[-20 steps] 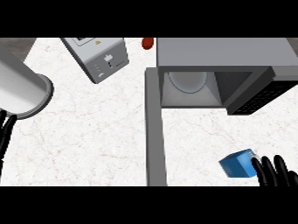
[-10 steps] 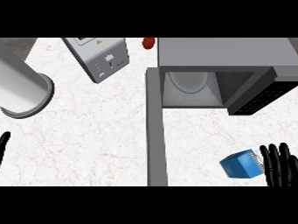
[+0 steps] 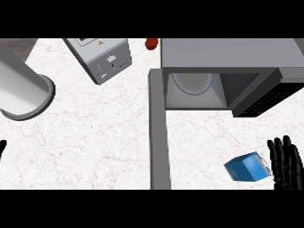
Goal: Pick up the milk, place it into the microwave and close the microwave
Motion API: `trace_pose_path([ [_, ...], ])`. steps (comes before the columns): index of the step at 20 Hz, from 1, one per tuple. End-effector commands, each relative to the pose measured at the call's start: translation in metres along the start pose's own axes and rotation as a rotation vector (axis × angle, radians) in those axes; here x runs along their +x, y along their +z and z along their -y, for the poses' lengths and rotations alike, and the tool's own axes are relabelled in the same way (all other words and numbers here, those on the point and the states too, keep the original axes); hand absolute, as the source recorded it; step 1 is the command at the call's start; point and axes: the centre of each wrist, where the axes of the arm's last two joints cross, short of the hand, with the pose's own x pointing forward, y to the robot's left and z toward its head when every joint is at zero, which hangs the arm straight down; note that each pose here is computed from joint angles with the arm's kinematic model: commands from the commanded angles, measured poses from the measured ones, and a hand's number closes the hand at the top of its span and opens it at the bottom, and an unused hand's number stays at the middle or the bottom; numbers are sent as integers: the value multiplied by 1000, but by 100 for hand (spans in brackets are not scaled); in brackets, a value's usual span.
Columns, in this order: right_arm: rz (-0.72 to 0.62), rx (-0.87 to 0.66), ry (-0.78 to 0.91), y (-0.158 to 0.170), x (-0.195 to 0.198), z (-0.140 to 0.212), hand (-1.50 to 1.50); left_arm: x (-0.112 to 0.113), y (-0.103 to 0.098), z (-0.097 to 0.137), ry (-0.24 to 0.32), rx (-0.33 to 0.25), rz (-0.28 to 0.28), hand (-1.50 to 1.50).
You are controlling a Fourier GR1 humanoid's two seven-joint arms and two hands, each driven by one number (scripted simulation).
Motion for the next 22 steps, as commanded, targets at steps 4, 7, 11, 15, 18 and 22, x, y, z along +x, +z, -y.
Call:
trace_pose_path([
  [4,-27,-33,82,6,-32,28,-150,2,8,-1,8,-1,-1,-150],
  [7,-36,-60,72,7,-43,50,-150,1,4,-1,15,8,-8,-150],
  [11,-63,-40,97,12,-71,65,-150,-1,7,-3,1,10,6,-150],
  [15,-94,-33,97,22,-92,87,-150,20,23,6,2,1,-12,-150],
  [18,-96,20,78,24,-97,72,-150,3,0,3,-13,20,14,-150],
  [22,-120,4,98,23,-113,79,-150,-5,24,-11,5,10,-18,-150],
])
